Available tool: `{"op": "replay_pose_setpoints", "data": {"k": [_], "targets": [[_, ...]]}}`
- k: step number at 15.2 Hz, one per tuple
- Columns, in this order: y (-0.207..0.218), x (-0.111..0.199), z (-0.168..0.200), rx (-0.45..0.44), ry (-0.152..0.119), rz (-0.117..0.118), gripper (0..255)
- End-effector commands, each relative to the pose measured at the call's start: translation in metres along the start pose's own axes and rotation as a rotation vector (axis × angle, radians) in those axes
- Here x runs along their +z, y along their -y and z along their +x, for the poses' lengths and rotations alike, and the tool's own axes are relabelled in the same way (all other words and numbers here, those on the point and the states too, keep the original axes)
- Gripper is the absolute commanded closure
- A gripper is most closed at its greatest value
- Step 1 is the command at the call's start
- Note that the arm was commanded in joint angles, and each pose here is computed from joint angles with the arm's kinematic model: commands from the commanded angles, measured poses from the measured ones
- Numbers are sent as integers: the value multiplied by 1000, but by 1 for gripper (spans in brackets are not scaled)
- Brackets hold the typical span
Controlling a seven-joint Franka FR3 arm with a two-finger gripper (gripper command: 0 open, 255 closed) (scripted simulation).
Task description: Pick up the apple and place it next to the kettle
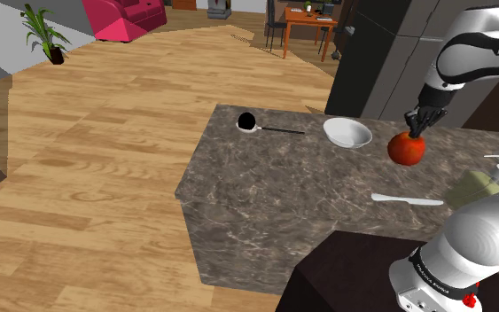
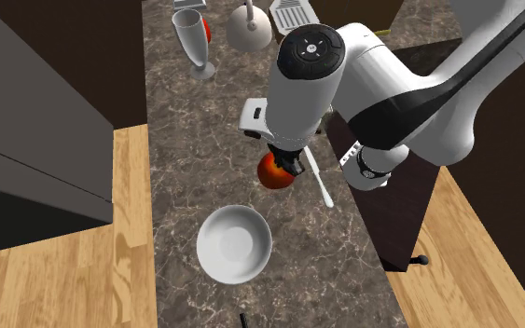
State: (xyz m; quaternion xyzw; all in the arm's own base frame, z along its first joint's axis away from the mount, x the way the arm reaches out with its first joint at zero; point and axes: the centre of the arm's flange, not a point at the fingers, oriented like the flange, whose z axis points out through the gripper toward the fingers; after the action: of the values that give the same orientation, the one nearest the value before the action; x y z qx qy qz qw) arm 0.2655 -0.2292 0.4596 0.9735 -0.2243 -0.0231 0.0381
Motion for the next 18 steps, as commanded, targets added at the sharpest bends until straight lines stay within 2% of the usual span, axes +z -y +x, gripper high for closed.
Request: {"op": "replay_pose_setpoints", "data": {"k": [1, 18], "targets": [[-1, -10, -1, 0, 0, 0, 255], [-9, -99, -3, 0, 0, 0, 255]]}}
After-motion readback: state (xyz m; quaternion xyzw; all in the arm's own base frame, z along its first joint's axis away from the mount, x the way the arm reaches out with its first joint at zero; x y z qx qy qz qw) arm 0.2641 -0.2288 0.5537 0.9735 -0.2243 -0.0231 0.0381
